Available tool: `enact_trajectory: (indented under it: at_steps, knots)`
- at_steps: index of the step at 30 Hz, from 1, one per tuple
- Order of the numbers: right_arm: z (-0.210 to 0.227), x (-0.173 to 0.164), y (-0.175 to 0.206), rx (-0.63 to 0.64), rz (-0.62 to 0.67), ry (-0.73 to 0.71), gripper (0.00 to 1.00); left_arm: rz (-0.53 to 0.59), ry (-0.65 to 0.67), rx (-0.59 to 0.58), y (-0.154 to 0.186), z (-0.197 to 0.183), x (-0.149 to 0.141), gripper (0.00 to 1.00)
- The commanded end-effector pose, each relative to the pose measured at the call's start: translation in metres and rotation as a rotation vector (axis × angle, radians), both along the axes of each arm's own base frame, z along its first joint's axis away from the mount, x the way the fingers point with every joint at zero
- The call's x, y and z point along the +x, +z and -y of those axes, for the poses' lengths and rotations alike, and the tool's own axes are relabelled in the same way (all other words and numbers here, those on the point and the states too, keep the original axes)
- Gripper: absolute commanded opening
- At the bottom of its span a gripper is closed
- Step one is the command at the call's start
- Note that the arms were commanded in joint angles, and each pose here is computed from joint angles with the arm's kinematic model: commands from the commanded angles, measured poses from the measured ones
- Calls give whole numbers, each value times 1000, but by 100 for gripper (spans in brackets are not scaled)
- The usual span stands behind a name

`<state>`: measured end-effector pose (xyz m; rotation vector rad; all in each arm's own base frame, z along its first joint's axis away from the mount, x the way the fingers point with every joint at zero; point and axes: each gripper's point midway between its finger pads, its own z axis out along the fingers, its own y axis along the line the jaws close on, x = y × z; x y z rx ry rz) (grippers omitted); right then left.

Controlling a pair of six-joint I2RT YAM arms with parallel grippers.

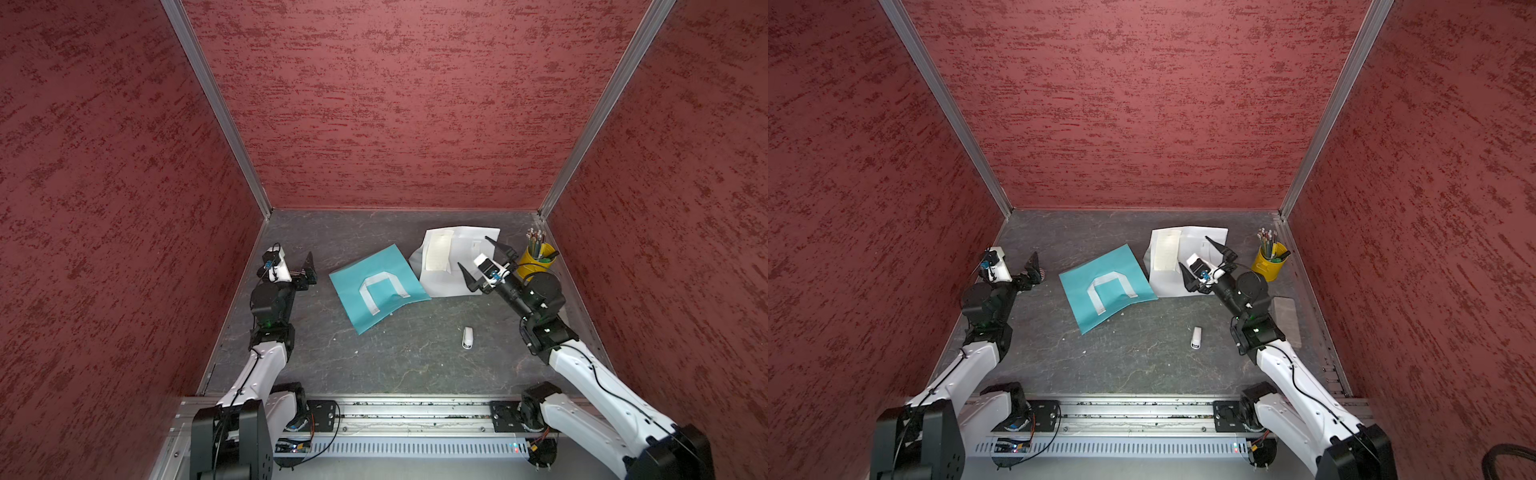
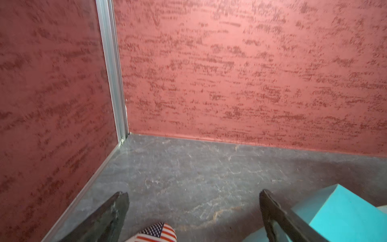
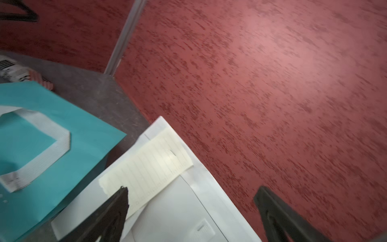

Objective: Staple the receipts to the bags
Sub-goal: Adjust the takeout bag at the center of the board.

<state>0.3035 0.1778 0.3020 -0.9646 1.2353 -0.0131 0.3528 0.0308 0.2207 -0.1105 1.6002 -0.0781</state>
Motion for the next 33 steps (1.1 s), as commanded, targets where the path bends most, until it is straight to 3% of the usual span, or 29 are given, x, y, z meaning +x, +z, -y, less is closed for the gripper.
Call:
enact_trajectory:
  at_steps: [1, 6, 11, 15, 22, 26, 30, 33]
  knots:
    - [-38, -29, -77, -328, -190, 158, 93, -78, 12, -52, -21, -2, 1, 100]
    - [-77, -52, -130, -490, -308, 275, 85, -138, 48, -72, -31, -8, 3, 100]
    - [-101, -37, -141, -464, -360, 257, 73, -154, 33, -88, -33, -6, 4, 100]
    - [-115, -19, -152, -505, -400, 235, 44, -162, 33, -99, -37, -6, 6, 100]
    - [-130, -7, -133, -506, -386, 256, 1, -166, 28, -107, -38, -6, 6, 100]
    - [-140, -13, -102, -491, -442, 312, 0, -155, 27, -99, -32, -6, 6, 100]
    - [-158, -6, -81, -489, -636, 378, 0, -153, 37, -89, -29, -9, 6, 100]
    - [-164, 10, -72, -512, -803, 347, 0, -148, 38, -91, -27, -10, 6, 100]
